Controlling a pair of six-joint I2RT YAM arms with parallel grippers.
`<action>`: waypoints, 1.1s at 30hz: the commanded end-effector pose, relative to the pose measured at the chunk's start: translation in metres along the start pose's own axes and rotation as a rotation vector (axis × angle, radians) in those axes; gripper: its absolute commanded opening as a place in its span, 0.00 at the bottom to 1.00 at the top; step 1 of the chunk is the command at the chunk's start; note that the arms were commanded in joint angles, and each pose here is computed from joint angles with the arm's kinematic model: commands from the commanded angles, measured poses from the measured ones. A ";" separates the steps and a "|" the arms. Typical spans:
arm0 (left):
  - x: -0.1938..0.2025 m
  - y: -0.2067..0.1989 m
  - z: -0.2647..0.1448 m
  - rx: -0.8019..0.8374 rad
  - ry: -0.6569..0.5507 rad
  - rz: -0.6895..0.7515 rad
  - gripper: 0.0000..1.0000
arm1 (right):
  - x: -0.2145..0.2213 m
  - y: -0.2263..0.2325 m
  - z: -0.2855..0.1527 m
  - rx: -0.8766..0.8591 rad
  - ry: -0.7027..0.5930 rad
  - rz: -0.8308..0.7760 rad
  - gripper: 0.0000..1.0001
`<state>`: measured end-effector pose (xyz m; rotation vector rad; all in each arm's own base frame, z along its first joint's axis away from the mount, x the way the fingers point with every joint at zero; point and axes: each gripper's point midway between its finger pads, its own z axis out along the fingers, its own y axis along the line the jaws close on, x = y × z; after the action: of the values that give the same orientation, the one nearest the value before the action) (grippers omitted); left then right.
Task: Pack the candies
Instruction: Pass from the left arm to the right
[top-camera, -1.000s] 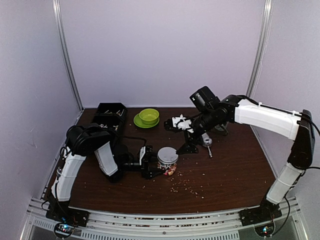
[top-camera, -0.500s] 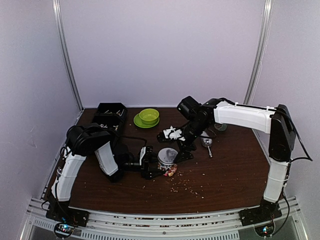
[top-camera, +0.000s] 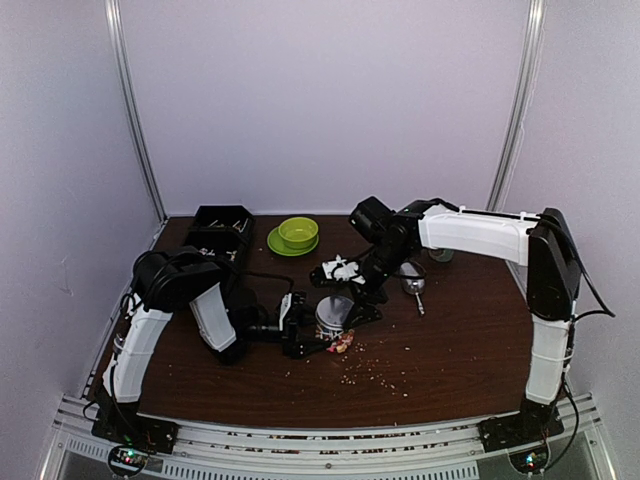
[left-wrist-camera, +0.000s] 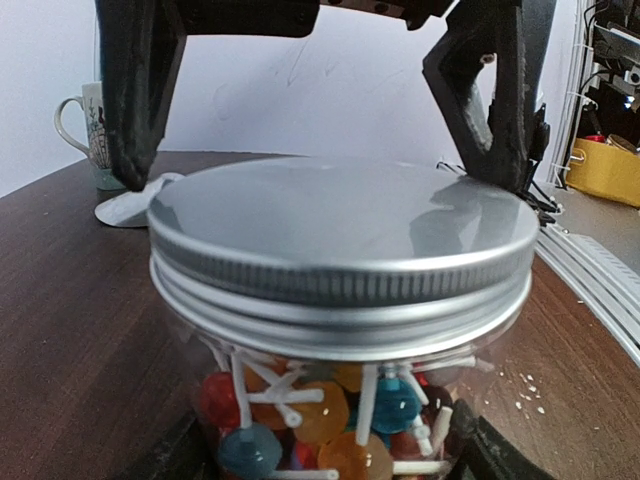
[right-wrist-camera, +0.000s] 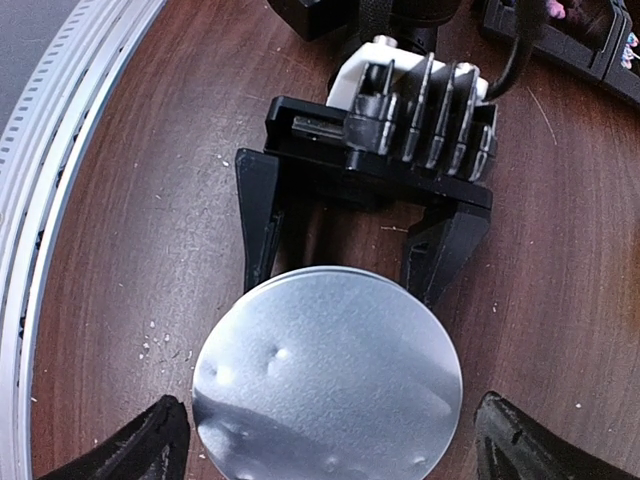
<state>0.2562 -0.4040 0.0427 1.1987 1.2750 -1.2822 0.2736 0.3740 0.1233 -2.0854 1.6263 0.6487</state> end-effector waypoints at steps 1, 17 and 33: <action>0.018 -0.001 -0.001 0.012 0.025 -0.037 0.72 | -0.005 0.001 0.002 -0.011 -0.013 0.016 1.00; 0.018 0.000 -0.002 0.006 0.024 -0.035 0.72 | -0.003 -0.005 0.009 -0.011 -0.005 0.071 0.93; 0.024 0.033 -0.012 -0.226 0.035 -0.058 0.72 | -0.004 -0.012 0.002 0.122 -0.048 0.288 0.85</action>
<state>0.2694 -0.4031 0.0419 1.1367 1.3113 -1.2203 0.2815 0.3790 0.1171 -1.9060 1.8047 0.6751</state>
